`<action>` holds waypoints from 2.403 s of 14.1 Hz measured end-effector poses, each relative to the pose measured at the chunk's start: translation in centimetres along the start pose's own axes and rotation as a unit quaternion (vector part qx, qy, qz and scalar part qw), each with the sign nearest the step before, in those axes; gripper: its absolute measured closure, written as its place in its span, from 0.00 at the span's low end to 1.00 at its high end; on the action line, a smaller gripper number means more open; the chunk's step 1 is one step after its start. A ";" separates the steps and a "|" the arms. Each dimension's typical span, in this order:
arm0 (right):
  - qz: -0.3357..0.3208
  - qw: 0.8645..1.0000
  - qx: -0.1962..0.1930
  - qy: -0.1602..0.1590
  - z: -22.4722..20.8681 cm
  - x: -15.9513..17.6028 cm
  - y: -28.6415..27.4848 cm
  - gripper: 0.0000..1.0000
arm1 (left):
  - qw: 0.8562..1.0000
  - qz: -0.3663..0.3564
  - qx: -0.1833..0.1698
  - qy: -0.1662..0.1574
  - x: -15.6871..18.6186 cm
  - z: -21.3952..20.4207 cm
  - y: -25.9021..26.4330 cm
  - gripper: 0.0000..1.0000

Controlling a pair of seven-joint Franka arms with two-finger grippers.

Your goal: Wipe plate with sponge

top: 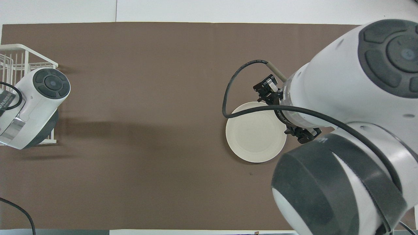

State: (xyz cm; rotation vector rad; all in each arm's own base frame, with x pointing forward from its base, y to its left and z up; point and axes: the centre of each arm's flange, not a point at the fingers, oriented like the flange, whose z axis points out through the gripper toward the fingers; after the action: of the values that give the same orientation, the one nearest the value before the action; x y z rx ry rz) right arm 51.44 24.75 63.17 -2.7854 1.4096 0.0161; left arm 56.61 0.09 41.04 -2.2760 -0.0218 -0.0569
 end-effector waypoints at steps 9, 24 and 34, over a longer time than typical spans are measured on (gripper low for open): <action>0.032 0.999 -0.008 -0.011 0.6 -1.0 0.4 0.00 | 0.995 -0.070 -0.067 -0.024 1.4 -3.5 -3.3 0.96; 0.238 0.970 0.006 -0.053 0.8 -7.9 -0.4 0.00 | 0.763 -0.142 -0.594 -0.210 -1.3 -14.4 -14.9 0.96; 0.279 0.945 0.073 -0.151 2.6 -12.6 -0.9 0.00 | 0.564 -0.087 -0.794 -0.207 -8.9 -11.4 -8.3 0.96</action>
State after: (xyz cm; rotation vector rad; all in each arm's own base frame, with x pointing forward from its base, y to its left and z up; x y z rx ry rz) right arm 44.69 35.52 60.85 -2.0671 1.9470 0.3159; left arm 47.08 -3.16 54.36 -4.0492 -0.7282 0.6306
